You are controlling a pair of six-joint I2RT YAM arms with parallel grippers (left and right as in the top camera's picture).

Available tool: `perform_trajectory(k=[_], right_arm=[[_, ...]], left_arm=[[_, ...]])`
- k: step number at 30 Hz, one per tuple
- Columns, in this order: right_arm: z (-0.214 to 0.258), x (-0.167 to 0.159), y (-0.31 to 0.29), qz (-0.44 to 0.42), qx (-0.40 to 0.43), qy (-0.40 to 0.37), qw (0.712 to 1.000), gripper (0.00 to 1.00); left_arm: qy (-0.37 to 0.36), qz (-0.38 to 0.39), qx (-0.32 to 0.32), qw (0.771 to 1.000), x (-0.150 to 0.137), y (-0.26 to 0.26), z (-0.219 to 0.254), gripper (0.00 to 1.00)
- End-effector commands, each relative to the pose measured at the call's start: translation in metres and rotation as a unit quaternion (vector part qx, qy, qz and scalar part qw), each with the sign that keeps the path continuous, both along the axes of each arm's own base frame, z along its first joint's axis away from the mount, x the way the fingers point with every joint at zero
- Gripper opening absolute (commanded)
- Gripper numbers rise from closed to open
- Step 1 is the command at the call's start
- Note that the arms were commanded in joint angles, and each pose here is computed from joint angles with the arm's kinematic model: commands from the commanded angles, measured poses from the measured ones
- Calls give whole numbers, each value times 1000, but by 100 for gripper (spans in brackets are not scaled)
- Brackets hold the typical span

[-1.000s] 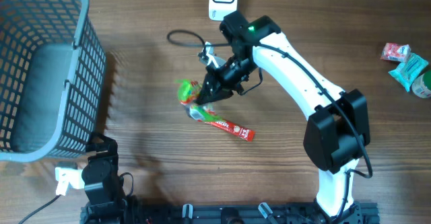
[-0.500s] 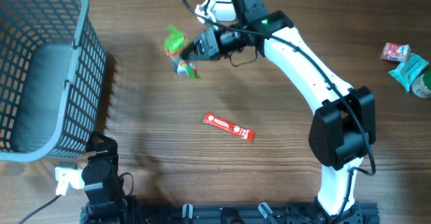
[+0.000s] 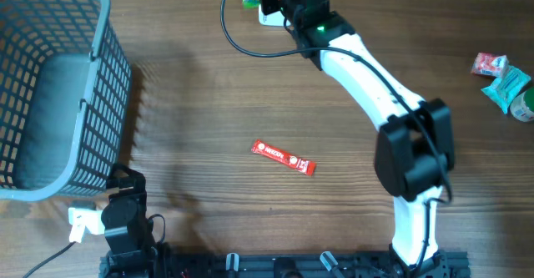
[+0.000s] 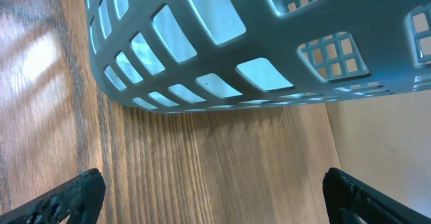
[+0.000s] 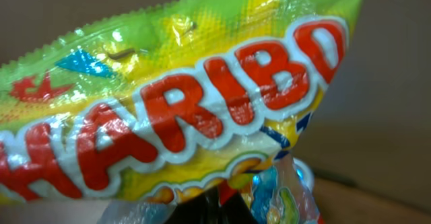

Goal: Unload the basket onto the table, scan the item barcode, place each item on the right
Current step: 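Raise the Haribo bag up to the scanner with right gripper, then carry the Haribo bag to the right side and release it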

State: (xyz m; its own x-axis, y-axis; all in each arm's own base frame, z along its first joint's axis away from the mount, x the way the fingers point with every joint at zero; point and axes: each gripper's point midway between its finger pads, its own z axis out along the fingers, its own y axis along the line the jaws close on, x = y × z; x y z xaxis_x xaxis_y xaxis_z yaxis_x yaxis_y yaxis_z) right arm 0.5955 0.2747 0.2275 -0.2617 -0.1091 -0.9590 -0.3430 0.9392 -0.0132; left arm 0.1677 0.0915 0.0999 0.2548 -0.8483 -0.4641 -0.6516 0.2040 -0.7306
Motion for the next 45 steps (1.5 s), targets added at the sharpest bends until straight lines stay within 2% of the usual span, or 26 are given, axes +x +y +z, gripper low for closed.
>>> perform_trajectory(k=[1,7,13,15,18,19,22,25,27,30,32,35,36,37,38,41,43,45], right_arm=[[-36,31,-24,-81,-67,-46,993,5],[-66,56,-37,-129,-44,-74,988,5],[-63,71,-59,-162,5,-72,984,5],[-56,73,-75,-208,-14,-68,976,4],[-37,66,-107,-281,-87,-41,955,4],[-31,60,-121,-301,-119,-26,946,4],[-16,28,-194,-401,-204,32,893,4],[-39,-4,-254,-449,-225,123,856,4],[-80,-35,-306,-472,-203,229,827,4],[-129,-72,-359,-455,-106,375,800,4],[-137,-92,-402,-473,-76,413,774,4],[-137,-117,-452,-514,-79,430,739,4],[-137,-126,-465,-524,-81,435,727,12],[-137,-132,-473,-528,-84,441,721,78],[-128,-136,-477,-527,-85,441,721,100],[-79,-129,-455,-508,-59,411,755,100],[-35,-125,-411,-454,-19,387,802,100],[1,-130,-349,-352,-4,385,853,100]], left_arm=[[0,7,4,1000,-1,2,-1,100],[0,7,4,1000,-1,2,-1,100],[0,7,4,1000,-1,2,-1,100],[0,7,4,1000,-1,2,-1,100],[0,7,4,1000,-1,2,-1,100],[0,7,4,1000,-1,2,-1,100],[0,7,4,1000,-1,2,-1,100],[0,7,4,1000,-1,2,-1,100],[0,7,4,1000,-1,2,-1,100],[0,7,4,1000,-1,2,-1,100],[0,7,4,1000,-1,2,-1,100],[0,7,4,1000,-1,2,-1,100],[0,7,4,1000,-1,2,-1,100],[0,7,4,1000,-1,2,-1,100],[0,7,4,1000,-1,2,-1,100],[0,7,4,1000,-1,2,-1,100],[0,7,4,1000,-1,2,-1,100],[0,7,4,1000,-1,2,-1,100]])
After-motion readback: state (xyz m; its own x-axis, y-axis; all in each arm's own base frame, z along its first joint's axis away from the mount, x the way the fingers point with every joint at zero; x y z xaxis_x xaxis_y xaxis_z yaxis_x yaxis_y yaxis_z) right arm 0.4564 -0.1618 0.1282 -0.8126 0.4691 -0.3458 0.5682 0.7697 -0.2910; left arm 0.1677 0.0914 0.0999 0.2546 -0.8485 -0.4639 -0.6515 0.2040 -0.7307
